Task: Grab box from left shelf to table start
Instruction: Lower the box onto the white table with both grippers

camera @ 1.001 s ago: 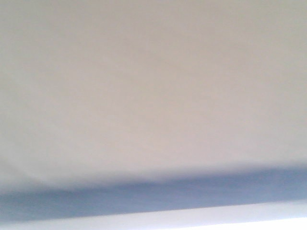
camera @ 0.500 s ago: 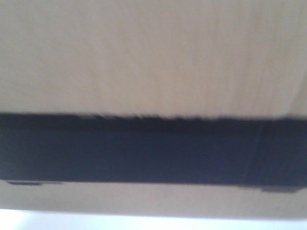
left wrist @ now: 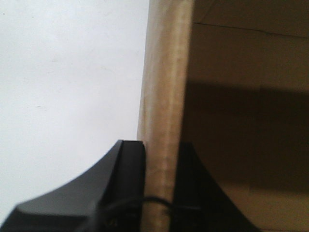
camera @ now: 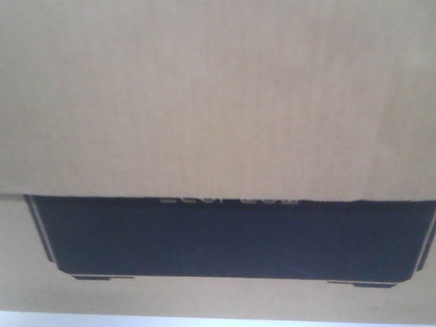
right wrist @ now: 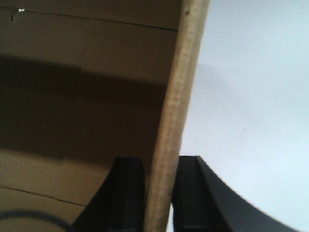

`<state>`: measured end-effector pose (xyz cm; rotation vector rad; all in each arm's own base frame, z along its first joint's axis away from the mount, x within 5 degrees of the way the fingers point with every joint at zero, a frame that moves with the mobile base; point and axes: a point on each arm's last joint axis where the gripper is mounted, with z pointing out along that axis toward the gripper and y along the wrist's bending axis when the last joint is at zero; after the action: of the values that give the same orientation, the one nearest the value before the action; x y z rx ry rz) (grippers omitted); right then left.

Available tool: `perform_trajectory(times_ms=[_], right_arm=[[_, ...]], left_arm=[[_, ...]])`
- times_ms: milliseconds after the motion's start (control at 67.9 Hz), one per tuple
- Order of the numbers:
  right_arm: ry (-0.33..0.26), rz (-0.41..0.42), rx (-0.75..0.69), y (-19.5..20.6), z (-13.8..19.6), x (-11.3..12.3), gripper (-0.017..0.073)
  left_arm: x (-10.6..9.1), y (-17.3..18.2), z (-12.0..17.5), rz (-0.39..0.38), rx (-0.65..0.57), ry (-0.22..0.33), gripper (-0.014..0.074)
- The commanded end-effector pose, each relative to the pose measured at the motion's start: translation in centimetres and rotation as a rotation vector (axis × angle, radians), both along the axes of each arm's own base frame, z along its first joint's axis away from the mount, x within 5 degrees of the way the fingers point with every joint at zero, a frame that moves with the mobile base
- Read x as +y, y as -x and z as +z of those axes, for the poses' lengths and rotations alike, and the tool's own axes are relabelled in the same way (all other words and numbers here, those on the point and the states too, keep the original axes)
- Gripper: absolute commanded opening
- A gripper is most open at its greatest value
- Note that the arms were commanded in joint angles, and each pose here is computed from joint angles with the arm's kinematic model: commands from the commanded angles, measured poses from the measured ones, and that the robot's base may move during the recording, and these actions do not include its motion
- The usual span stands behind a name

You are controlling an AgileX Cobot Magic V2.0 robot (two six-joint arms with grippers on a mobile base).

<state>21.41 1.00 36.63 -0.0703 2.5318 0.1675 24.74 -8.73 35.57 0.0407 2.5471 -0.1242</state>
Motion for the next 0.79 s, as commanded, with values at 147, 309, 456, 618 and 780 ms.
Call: perform_trajectory(times_ms=[147, 309, 456, 618, 780], right_arm=[[-0.016, 0.020, -0.048, -2.7, -0.1, 0.3, 0.0057], [-0.016, 0.019, -0.016, -3.5, -0.9, 0.3, 0.0062], [-0.016, 0.020, -0.020, -3.4, -0.8, 0.3, 0.0164], [-0.016, 0.022, -0.005, -3.3, -0.9, 0.3, 0.0436], [-0.002, 0.023, 0.001, -3.2, -1.0, 0.2, 0.0619]], left_arm=[[-0.5, -2.6, 0.3, 0.004, -0.114, 0.014, -0.0092], [-1.4, -3.5, -0.9, -0.034, -0.074, 0.039, -0.0092], [-1.9, -3.7, -1.2, -0.053, -0.054, 0.082, -0.0076], [-1.9, -3.7, -1.2, -0.059, -0.054, 0.081, 0.0161], [-2.0, -3.6, -1.3, -0.056, -0.041, 0.099, 0.0503]])
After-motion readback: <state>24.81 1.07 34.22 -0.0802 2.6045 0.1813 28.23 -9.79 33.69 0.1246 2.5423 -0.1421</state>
